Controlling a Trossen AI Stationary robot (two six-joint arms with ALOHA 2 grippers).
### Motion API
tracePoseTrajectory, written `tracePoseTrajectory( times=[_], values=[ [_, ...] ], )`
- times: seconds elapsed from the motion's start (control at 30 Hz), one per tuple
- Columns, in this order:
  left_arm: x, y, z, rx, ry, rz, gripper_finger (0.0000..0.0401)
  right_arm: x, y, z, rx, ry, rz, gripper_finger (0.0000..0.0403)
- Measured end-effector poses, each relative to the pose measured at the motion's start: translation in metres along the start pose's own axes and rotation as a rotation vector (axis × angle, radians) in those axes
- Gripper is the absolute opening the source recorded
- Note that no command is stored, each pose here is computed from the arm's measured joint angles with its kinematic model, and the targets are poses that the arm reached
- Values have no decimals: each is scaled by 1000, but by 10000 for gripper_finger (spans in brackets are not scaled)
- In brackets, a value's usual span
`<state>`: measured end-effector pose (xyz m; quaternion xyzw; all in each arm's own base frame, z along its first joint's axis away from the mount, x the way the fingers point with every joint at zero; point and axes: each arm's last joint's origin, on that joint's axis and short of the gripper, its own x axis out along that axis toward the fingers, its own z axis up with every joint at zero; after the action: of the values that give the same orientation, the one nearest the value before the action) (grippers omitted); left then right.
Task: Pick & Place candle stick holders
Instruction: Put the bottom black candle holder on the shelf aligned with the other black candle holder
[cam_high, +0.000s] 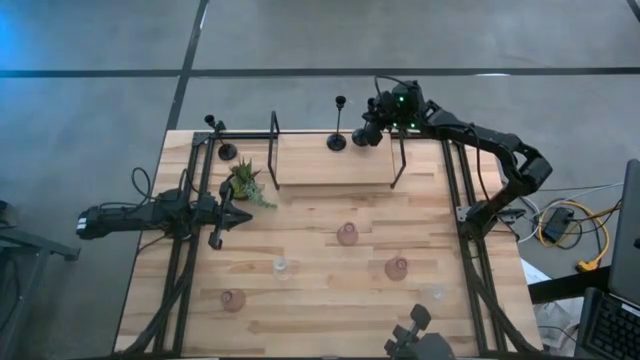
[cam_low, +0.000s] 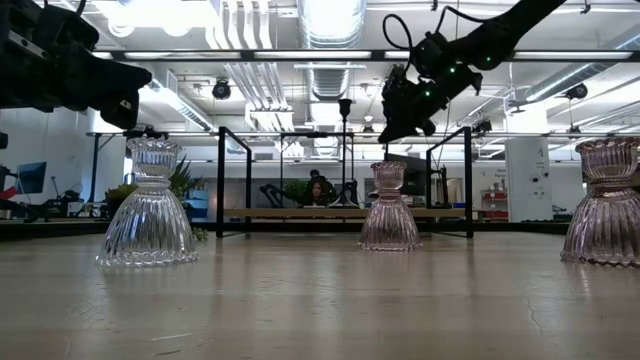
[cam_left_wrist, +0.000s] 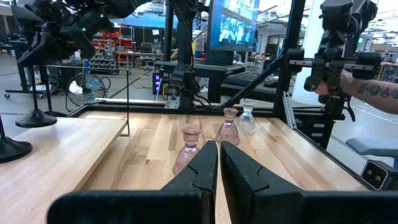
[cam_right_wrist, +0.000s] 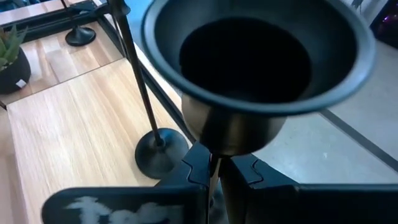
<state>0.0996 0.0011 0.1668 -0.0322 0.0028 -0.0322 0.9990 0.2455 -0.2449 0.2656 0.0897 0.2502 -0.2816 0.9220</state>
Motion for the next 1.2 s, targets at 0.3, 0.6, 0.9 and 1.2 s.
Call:
tracePoseTrajectory(
  times=[0.3,0.6,0.9,1.2],
  values=[
    [0,0,0,0,0,0,23,2,5,-5,-4,10,13,11],
    [0,0,0,0,0,-1,23,3,7,-4,-15,-8,17,11],
    [0,0,0,0,0,0,23,6,7,-6,-19,-3,14,11],
    [0,0,0,0,0,0,23,25,3,-13,-30,23,1,11]
  ],
)
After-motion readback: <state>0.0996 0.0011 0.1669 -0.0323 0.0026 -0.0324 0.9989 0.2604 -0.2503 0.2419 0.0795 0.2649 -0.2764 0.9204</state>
